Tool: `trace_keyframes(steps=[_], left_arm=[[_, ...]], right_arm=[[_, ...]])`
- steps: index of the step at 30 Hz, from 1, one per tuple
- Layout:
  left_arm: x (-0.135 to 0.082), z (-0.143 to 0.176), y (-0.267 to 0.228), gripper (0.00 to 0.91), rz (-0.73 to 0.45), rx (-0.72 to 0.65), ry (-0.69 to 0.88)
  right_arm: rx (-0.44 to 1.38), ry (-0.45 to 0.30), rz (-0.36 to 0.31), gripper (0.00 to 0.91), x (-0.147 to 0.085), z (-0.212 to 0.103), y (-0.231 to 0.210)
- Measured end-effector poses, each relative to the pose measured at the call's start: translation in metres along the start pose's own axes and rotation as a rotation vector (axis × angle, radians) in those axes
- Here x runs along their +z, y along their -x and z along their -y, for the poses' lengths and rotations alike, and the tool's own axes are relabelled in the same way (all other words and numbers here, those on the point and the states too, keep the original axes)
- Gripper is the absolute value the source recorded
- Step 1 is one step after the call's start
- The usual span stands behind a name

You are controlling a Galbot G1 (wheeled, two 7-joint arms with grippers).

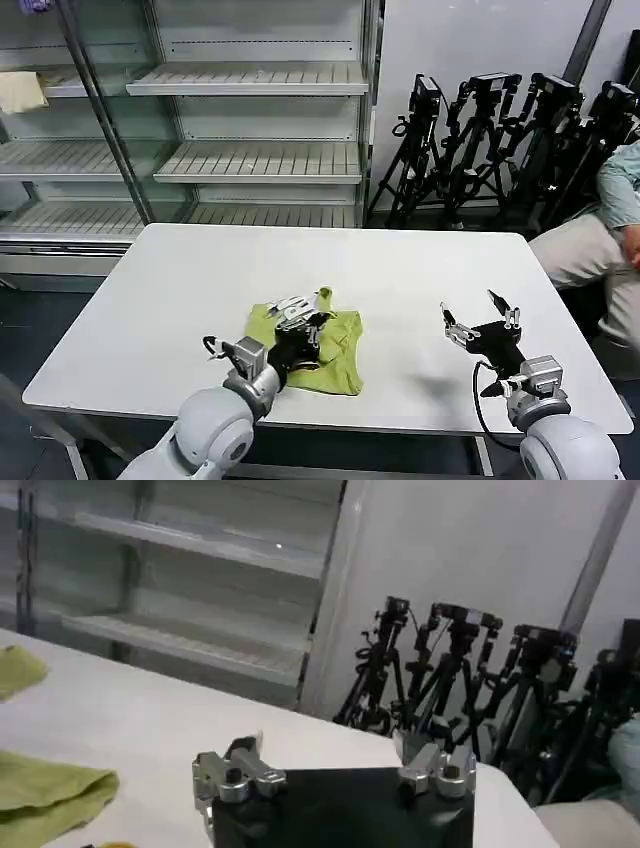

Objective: Fold and organize the clothes.

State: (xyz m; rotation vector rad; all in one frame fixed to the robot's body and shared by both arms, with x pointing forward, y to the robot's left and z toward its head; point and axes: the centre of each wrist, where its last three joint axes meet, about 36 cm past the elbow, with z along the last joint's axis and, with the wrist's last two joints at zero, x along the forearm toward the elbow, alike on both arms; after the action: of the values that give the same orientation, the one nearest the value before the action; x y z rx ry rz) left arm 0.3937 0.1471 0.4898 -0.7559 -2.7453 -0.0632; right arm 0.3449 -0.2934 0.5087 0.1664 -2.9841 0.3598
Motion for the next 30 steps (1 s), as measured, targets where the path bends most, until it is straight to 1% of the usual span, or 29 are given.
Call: trace_keyframes(steps=[7, 10, 14, 18, 21, 24, 30], left_arm=[[0.000, 0.006, 0.005, 0.907, -0.004, 0.021, -0.044], [-0.005, 0.005, 0.004, 0.907, 0.018, 0.026, -0.055], [-0.013, -0.003, 0.000, 0.907, 0.061, 0.003, -0.063], [-0.016, -0.020, -0.007, 0.907, 0.082, -0.065, -0.057], [-0.011, -0.034, -0.013, 0.907, 0.065, -0.130, -0.060], [-0.001, -0.044, -0.017, 0.907, 0.026, -0.189, -0.080], [0.020, -0.053, -0.023, 0.907, -0.052, -0.260, -0.136]], right_arm=[[0.000, 0.003, -0.001, 0.907, 0.001, 0.000, 0.002], [-0.002, 0.004, 0.000, 0.907, 0.001, -0.001, 0.003], [-0.007, 0.004, 0.000, 0.907, 0.002, -0.001, 0.004], [-0.013, 0.005, 0.001, 0.907, 0.003, -0.002, 0.004], [-0.015, 0.006, 0.003, 0.907, 0.004, -0.003, 0.006], [-0.019, 0.006, 0.007, 0.907, 0.003, -0.004, 0.007], [-0.020, 0.001, 0.009, 0.907, 0.002, -0.003, 0.006]])
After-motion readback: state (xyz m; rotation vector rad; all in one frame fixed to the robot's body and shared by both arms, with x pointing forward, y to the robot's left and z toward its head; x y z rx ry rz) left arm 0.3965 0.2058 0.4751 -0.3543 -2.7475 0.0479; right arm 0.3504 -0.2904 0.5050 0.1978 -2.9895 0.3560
